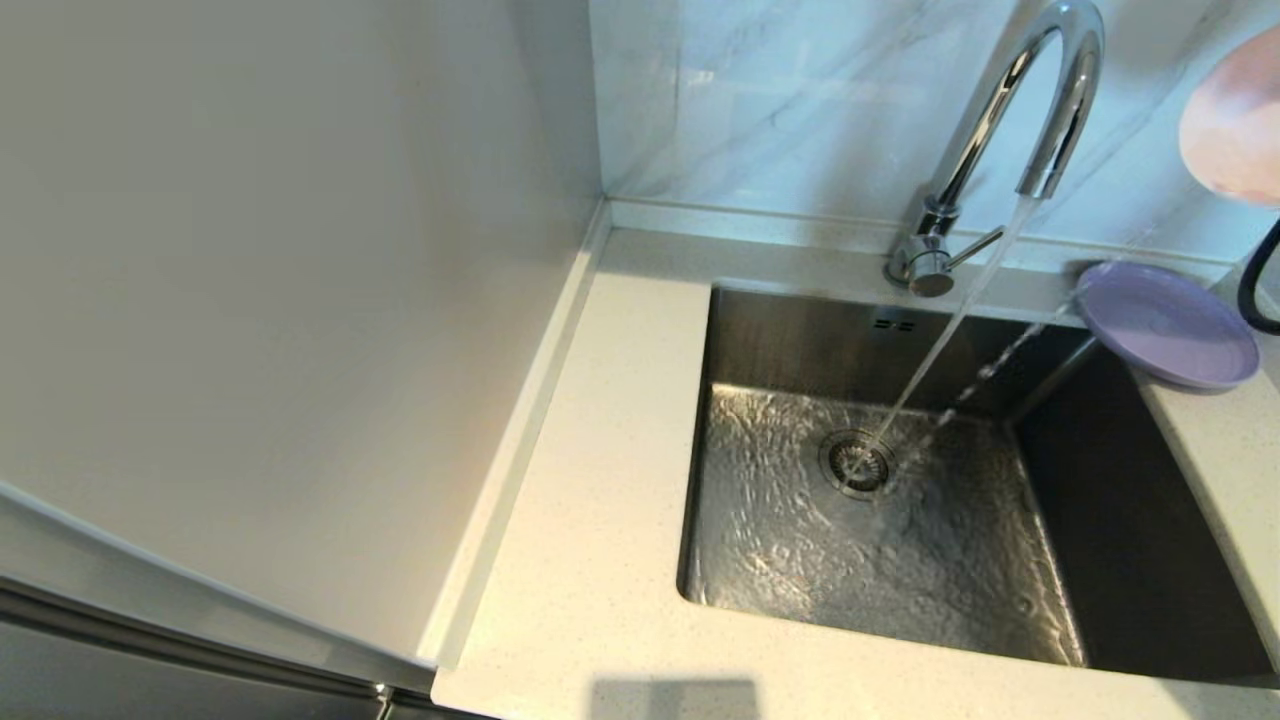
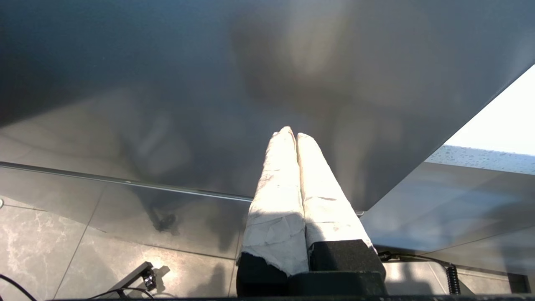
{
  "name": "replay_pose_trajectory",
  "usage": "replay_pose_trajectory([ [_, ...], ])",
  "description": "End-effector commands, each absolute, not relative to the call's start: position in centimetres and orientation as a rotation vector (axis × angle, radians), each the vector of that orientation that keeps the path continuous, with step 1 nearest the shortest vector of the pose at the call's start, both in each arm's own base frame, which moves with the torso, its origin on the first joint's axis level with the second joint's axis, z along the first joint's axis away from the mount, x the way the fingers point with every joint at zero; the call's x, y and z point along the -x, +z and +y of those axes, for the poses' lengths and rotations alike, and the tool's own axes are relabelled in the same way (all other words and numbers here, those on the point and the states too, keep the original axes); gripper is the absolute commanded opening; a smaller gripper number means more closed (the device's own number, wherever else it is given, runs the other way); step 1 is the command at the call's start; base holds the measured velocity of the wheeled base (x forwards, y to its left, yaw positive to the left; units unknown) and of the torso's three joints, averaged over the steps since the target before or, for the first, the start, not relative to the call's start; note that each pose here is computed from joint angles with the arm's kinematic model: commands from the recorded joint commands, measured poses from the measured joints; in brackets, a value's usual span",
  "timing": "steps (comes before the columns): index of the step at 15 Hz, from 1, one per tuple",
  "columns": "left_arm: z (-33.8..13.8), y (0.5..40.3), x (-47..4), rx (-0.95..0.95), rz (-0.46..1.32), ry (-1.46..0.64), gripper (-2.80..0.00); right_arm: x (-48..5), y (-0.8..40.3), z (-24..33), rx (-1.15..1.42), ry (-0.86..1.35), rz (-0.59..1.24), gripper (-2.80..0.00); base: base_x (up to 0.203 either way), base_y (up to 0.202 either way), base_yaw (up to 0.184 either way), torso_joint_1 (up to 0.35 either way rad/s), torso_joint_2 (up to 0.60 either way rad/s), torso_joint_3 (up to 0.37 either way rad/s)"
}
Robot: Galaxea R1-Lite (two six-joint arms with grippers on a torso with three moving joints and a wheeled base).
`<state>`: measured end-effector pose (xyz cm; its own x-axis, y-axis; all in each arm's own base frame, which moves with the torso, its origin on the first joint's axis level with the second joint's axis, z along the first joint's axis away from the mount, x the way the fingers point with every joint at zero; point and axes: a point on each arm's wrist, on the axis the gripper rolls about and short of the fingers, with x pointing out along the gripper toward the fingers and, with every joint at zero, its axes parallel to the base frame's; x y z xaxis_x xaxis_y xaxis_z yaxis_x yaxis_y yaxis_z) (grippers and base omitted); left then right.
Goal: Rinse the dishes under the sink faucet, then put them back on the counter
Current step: Rinse the bowl
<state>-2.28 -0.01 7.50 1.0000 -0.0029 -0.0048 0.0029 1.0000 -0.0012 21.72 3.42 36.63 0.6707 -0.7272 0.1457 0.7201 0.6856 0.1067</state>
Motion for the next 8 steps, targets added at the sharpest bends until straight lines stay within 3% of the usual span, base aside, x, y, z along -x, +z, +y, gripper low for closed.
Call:
replay_pose_trajectory([
  [1, 0.0, 7.5, 2.3, 0.002, 0.005, -0.003, -2.80, -22.6, 36.1, 3.6, -0.034, -0.824, -0.172, -2.80, 0.000, 0.000, 0.000, 0.000, 0.00, 0.000],
  [4, 0.0, 7.5, 2.3, 0.002, 0.005, -0.003, -2.80, -23.2, 35.0, 2.7, 0.019, -0.858, -0.124, -2.80, 0.000, 0.000, 0.000, 0.000, 0.00, 0.000],
  [8, 0.0, 7.5, 2.3, 0.002, 0.005, -0.003, -2.80, -22.3, 31.9, -0.4, 0.166, -0.887, 0.076, -2.80, 0.000, 0.000, 0.000, 0.000, 0.00, 0.000],
])
